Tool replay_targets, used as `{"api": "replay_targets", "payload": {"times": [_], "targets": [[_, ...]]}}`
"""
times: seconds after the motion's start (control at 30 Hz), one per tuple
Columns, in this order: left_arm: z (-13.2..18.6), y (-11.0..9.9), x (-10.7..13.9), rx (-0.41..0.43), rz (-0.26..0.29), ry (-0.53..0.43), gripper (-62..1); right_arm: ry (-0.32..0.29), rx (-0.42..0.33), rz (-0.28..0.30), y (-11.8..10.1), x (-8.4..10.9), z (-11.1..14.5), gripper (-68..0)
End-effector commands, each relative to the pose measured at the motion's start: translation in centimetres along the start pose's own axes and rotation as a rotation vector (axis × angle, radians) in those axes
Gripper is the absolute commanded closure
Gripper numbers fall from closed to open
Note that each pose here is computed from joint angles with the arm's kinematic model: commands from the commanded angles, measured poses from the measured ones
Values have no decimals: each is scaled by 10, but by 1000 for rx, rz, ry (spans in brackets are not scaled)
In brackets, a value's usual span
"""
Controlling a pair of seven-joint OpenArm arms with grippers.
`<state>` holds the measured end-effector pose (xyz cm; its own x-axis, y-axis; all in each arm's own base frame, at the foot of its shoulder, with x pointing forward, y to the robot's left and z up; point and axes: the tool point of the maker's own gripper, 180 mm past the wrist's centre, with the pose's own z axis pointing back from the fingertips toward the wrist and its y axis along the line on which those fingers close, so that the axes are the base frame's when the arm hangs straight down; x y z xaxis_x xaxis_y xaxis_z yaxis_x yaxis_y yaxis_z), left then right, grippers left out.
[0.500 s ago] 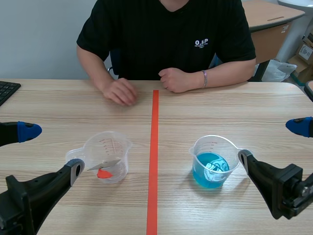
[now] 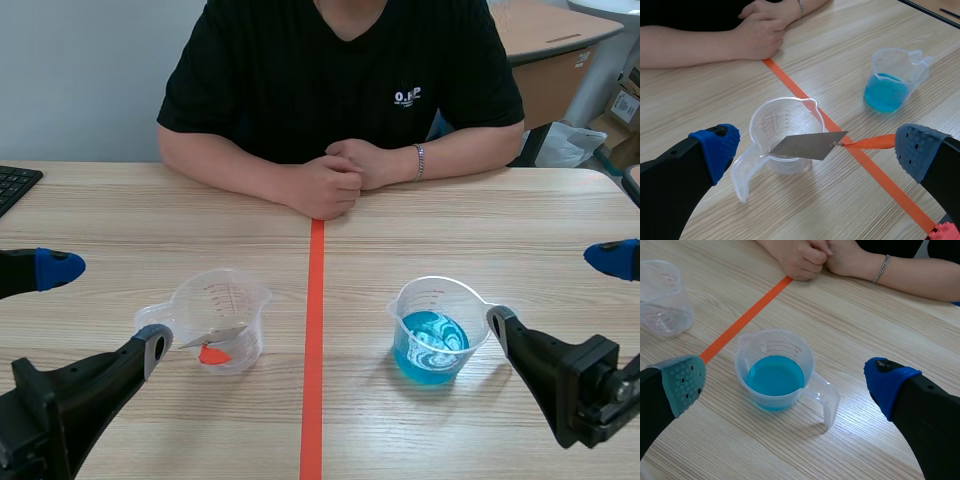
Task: Do the redox reaction experiment.
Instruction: 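Lift the metal plate out of the left beaker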
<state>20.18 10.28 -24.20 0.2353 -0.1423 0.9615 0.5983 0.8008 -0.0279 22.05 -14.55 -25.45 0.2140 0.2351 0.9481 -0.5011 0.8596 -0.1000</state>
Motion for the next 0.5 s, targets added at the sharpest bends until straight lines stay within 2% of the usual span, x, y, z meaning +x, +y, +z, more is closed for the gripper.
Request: {"api": "replay_targets", "payload": {"times": [0.0, 0.17, 0.23, 0.47], "targets": [[-1, -2, 9, -2, 4, -34, -623, -32, 5, 13, 0, 11, -2, -679], [-1, -1, 7, 2, -6, -24, -623, -22, 4, 15, -1, 9, -2, -679], [1, 1, 2, 21, -29, -2, -623, -21, 4, 18, -1, 9, -2, -679], [23, 14, -32, 108, -112, 150, -623, -8, 7, 47, 0, 7, -2, -679]]}}
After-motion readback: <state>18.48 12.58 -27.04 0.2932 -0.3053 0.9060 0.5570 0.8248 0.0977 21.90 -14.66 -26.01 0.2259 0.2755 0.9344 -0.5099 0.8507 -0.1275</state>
